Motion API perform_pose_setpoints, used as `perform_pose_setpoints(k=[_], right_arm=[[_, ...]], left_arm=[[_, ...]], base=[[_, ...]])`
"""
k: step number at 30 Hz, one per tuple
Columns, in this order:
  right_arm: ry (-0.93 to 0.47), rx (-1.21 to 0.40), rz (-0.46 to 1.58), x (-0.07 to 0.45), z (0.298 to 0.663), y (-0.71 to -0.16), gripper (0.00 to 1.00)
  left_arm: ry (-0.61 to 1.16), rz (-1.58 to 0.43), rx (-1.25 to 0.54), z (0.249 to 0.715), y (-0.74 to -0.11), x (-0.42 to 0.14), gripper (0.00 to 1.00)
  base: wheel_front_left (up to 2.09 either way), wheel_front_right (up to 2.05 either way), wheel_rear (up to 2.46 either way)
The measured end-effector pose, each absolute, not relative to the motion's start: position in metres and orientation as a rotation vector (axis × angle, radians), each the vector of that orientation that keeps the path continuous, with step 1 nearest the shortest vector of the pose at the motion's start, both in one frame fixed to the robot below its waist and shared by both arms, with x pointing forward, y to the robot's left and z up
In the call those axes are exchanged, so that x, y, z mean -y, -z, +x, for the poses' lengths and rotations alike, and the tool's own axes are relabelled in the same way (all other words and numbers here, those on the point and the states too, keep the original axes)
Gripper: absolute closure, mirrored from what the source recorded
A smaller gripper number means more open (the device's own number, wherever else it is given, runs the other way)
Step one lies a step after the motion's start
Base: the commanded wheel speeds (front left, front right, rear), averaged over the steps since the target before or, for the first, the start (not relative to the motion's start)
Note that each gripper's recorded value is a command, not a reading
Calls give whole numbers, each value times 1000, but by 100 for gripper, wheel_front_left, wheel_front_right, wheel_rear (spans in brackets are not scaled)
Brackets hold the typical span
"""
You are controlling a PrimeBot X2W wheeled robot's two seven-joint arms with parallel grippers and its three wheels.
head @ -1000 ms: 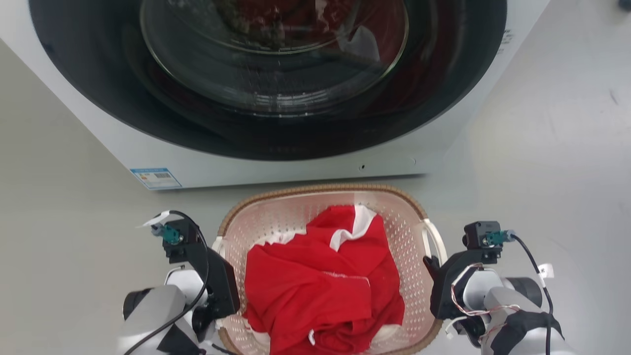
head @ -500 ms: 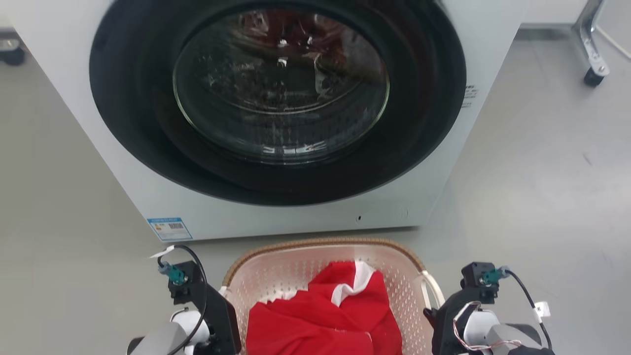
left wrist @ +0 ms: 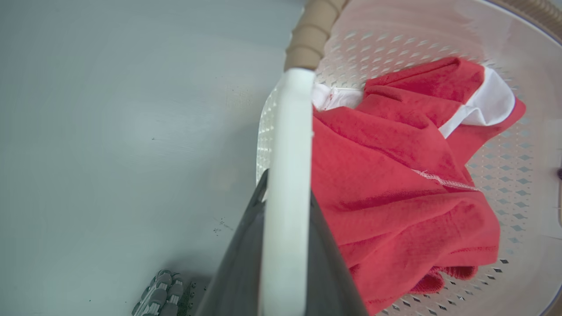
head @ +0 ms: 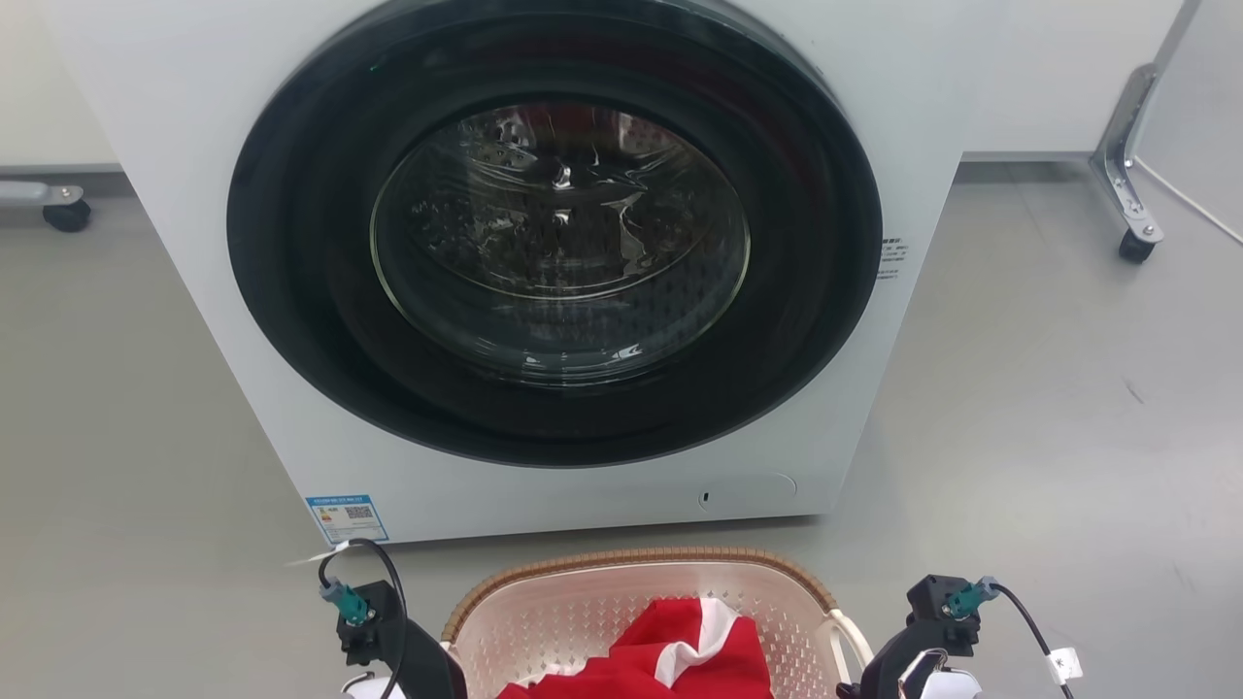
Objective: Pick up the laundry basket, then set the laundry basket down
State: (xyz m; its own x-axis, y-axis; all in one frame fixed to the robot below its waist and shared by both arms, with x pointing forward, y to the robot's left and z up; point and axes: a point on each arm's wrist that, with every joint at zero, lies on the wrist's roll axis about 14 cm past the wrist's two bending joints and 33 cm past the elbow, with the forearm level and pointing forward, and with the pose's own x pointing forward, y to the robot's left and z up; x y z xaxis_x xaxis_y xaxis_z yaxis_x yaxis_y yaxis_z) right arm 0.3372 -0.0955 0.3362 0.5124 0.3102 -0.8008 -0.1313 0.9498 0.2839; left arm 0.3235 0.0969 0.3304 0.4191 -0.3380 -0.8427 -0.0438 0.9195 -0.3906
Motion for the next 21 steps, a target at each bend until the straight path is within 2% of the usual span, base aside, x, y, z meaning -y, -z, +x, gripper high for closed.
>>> perform_pose_setpoints(k=[21], right_arm=[[-271, -1020, 236, 96, 327, -339, 100]], left_arm=[[196, -391, -1147, 314, -331, -95, 100]], base=[[0, 0, 0]])
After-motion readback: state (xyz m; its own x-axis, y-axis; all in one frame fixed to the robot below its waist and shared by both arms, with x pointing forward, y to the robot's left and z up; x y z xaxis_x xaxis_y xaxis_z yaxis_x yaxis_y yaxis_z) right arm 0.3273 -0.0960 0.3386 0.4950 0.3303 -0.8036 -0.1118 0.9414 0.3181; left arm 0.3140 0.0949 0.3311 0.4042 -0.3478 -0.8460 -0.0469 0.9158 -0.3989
